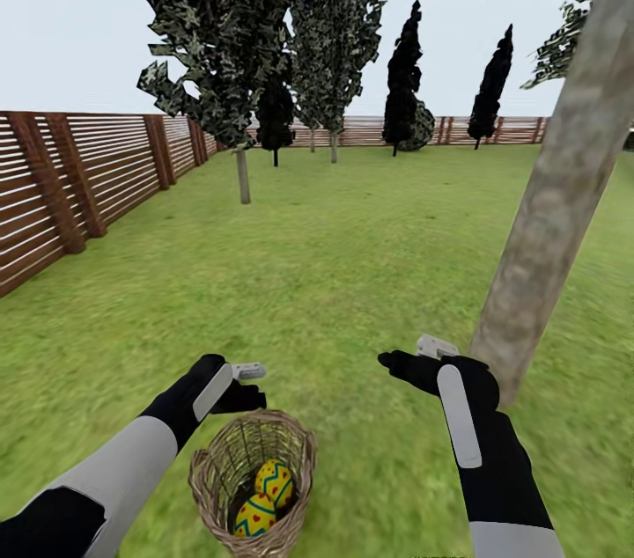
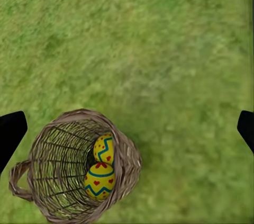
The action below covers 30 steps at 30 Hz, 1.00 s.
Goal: Take the three Easter eggs out of the wicker basket on the lawn in the garden, then place them on the lawn next to a single tree (choose any tree) so that all three eggs are next to the same tree and none are left in the basket.
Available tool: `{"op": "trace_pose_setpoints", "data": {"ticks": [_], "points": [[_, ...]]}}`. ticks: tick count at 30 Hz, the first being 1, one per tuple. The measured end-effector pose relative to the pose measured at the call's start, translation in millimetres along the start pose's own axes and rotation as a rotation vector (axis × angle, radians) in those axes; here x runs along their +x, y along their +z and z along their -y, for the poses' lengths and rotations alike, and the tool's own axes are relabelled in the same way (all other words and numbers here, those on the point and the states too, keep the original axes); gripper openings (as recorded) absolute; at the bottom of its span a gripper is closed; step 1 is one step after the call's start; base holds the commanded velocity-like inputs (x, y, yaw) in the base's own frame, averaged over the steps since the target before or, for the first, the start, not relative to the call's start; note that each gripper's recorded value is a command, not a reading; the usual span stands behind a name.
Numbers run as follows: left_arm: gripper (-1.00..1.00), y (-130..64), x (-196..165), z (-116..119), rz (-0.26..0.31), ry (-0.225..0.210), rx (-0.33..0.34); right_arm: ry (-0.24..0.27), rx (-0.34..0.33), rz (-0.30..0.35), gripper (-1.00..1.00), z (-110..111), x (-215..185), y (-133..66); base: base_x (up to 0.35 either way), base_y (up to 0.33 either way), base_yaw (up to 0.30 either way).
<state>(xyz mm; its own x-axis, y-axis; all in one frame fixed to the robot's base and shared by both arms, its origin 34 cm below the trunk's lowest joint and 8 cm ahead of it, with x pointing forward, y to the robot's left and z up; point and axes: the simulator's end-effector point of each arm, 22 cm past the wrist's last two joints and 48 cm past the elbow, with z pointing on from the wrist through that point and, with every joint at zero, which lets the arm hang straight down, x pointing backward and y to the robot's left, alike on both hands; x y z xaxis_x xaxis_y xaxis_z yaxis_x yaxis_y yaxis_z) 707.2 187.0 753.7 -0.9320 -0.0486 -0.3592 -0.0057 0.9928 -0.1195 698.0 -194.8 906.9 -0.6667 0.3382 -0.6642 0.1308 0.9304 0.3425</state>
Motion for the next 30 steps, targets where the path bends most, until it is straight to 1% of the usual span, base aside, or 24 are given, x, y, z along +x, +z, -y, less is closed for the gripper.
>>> {"op": "trace_pose_setpoints", "data": {"ticks": [3,8,14,18,30], "points": [[1.0,-1.2,-0.9,0.3,0.003,0.0,0.001,0.0,-0.001,0.002,1.0,-0.4,-0.8,-0.9,-0.025,0.103,-0.123],[1.0,-1.6,-1.3,0.3,0.004,0.0,0.0,0.0,-0.001,0.003,1.0,-0.5,-1.3,-1.3,-0.141,0.137,-0.073],[1.0,-3.6,-2.4,0.6,0.008,0.001,0.001,0.0,-0.002,0.007,1.0,-1.1,-2.7,-2.9,-0.186,0.222,-0.192],[1.0,-5.2,-3.2,0.9,0.011,0.001,0.001,-0.001,-0.003,0.01,1.0,-1.8,-3.6,-4.3,-0.093,0.193,-0.164],[1.0,-6.0,-3.4,-1.3,0.011,0.0,-0.003,-0.002,-0.004,0.01,1.0,-2.3,-3.7,-4.8,-0.013,0.03,-0.025]]}}
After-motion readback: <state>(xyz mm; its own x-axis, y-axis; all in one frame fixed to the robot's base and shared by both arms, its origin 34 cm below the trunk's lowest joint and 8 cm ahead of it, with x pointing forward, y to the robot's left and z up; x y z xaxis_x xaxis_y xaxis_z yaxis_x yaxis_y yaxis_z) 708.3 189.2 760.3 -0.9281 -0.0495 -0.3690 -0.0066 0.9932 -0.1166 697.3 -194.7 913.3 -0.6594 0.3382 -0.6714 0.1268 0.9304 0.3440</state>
